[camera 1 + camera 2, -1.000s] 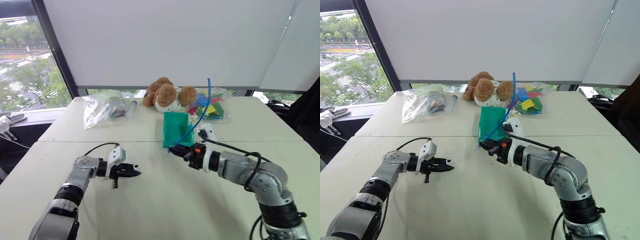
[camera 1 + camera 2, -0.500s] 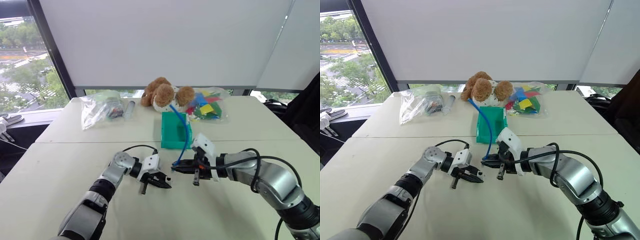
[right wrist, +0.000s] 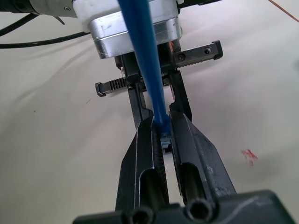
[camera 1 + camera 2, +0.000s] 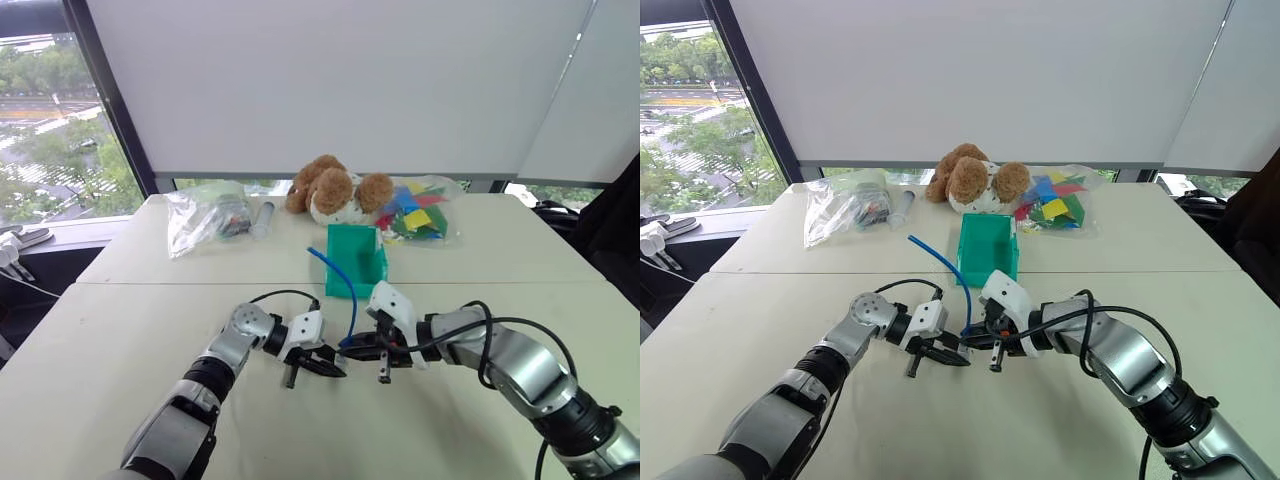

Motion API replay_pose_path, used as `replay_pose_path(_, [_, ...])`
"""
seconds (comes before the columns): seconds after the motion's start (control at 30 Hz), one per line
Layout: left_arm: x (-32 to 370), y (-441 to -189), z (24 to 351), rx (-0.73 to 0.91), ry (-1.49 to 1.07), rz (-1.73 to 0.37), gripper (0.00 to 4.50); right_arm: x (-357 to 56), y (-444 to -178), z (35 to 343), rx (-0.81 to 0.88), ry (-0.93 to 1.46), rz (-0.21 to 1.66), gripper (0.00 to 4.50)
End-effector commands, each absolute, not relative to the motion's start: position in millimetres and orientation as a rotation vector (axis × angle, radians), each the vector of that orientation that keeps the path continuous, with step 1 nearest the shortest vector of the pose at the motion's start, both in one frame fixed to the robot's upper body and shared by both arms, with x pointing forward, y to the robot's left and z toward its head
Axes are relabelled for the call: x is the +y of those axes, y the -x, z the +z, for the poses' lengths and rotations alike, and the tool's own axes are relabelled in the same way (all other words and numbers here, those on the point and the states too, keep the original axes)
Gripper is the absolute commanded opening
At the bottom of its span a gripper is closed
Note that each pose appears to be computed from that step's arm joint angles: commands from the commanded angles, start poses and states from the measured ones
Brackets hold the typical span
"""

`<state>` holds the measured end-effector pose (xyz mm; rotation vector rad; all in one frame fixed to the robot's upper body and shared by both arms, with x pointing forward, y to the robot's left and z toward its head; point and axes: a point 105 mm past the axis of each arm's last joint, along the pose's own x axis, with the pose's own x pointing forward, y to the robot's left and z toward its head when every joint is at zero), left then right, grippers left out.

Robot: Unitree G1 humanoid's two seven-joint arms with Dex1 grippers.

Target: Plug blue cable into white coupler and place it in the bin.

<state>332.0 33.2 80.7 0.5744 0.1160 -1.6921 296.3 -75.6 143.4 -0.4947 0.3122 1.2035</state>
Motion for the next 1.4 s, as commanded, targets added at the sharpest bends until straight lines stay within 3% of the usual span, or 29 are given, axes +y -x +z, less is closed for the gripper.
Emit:
replay_pose_path(0.03, [36.8, -329.2, 69.7, 0.175, -0.611, -1.700, 0.32, -71.4, -299.9, 152.4, 0.262, 0.534, 1.214, 0.00])
replay_pose_path(0.93, [30.9, -329.0, 71.8, 0.158, -0.604, -1.696, 0.32, -80.8, -298.2, 140.5, 0.356, 0.673, 1.248, 0.00])
replay_pose_path(1.4, [32.6, -327.1, 69.6, 0.160, -0.589, -1.681, 0.32, -73.5, -294.1, 102.1, 0.454, 0.717, 1.296, 0.00])
